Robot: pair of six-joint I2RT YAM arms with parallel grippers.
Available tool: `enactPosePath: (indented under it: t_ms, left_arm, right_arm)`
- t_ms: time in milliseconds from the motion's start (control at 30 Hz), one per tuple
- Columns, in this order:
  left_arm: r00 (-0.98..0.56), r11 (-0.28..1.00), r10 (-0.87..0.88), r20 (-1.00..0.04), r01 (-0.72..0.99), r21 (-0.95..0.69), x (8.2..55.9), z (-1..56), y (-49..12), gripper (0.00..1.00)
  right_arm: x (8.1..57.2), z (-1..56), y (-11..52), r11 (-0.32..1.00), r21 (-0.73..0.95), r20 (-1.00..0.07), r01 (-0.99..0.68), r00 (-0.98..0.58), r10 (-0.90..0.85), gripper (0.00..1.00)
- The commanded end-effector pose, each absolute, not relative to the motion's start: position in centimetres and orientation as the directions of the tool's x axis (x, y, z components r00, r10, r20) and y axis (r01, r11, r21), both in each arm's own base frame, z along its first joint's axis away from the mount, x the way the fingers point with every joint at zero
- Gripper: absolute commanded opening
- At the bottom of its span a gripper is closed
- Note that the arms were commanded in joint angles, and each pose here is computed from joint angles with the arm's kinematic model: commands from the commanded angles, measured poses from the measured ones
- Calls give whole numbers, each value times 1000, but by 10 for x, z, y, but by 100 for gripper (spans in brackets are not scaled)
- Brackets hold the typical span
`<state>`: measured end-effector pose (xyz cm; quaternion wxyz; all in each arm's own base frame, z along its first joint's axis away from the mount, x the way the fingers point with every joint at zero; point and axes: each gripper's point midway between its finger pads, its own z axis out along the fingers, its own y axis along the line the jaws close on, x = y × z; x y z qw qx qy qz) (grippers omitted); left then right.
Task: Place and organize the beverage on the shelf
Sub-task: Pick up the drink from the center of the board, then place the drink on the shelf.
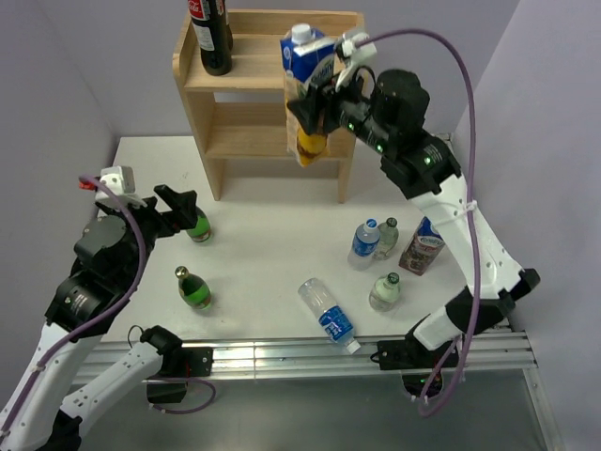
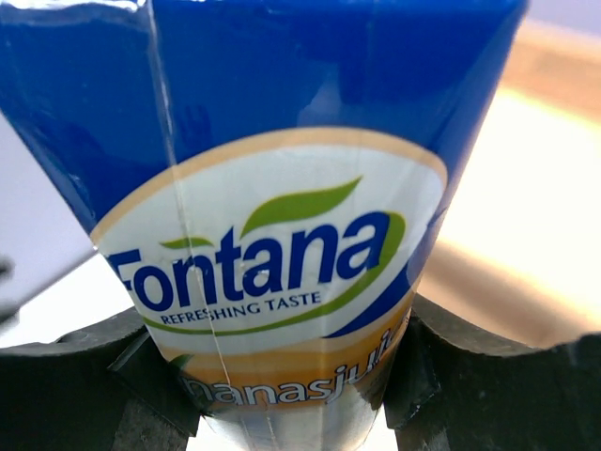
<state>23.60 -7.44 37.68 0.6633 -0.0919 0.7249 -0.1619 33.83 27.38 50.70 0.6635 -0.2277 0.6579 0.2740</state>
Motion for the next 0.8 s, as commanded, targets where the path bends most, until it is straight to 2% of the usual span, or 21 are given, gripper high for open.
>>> enactPosePath:
  t_ms: [0,133,433,767]
  left_arm:
    - [-137,955,-287,-948,40,-295,250,353,-75,99]
    - [-193,961,-263,-945,32,-274,257,329,-81,100]
    - [-267,947,-262,-927,116,-301,256,303,-101,99]
    - [-299,946,-263,-917,108,-306,266,292,-94,99]
  right_arm:
    - [317,667,227,803,-8,-873,-596,396,286,40]
    - [321,707,209,827,-7,-822,-562,474,315,39]
    - [348,744,174,860,23,-702,-510,604,378,38]
    - [366,738,169,860,29,-700,-510,604,382,37]
